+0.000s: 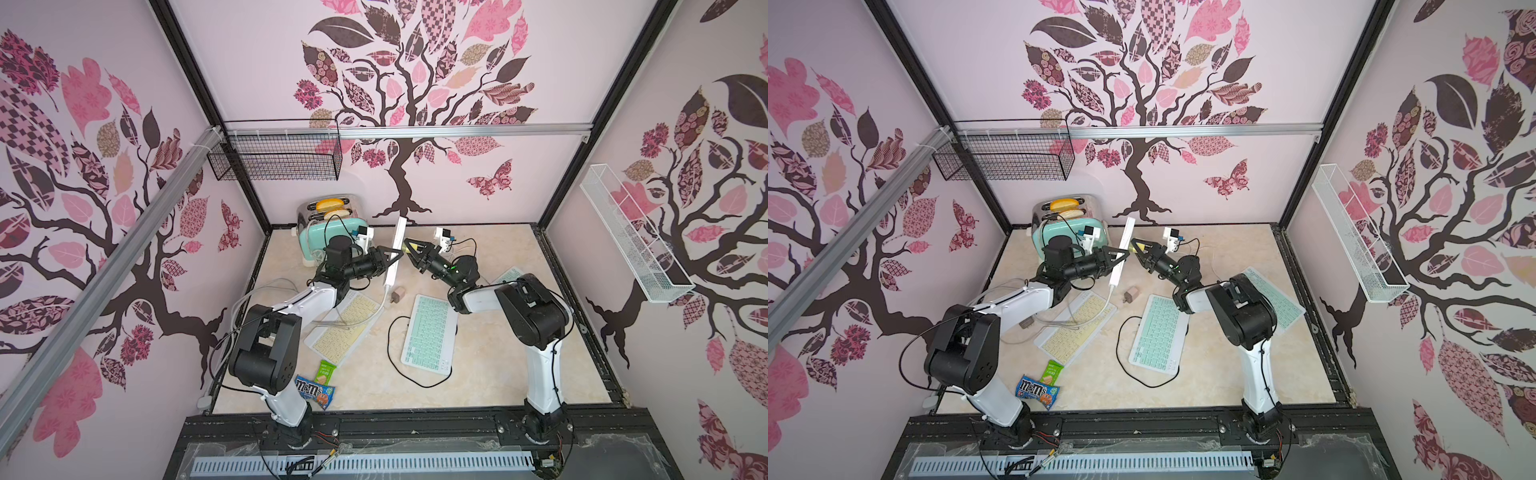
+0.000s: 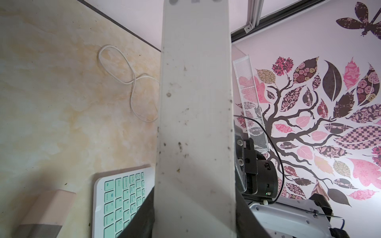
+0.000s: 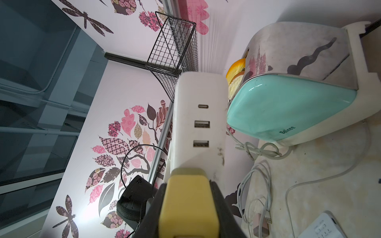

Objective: Unplug the wireless keyboard
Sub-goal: Remove the plug from the socket, then place the socket at the center of the board.

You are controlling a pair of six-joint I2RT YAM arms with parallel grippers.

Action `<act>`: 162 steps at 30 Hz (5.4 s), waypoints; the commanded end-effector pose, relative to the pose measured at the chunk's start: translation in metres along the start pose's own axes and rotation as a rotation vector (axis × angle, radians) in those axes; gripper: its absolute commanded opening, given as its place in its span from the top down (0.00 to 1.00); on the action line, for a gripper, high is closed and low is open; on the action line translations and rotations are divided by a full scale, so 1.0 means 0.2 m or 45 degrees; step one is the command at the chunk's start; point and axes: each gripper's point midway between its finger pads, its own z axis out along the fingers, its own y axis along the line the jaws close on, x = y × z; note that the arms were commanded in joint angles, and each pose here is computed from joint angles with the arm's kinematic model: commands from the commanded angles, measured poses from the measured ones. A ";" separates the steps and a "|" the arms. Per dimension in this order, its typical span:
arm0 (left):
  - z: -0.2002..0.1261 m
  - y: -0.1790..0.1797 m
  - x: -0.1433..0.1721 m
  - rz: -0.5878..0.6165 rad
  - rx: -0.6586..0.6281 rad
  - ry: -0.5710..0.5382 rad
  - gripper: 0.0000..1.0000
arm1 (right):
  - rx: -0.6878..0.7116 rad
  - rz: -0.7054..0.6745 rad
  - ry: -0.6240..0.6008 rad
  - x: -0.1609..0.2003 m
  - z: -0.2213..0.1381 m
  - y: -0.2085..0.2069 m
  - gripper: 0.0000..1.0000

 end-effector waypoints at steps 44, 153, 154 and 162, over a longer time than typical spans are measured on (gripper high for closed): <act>-0.29 -0.38 -0.35 -0.045 0.294 -0.866 1.00 | 0.056 -0.169 -0.420 -0.26 -0.11 -0.01 1.00; 0.32 1.01 -0.19 0.373 -0.626 0.331 0.48 | 0.786 -0.213 0.197 -0.06 -0.76 -0.25 1.00; 0.32 1.01 -0.19 0.380 -0.635 0.334 0.46 | 0.786 -0.214 0.198 -0.06 -0.75 -0.25 1.00; 0.29 0.94 -0.22 0.426 -0.625 0.333 0.42 | 0.794 -0.222 0.219 -0.04 -0.74 -0.26 1.00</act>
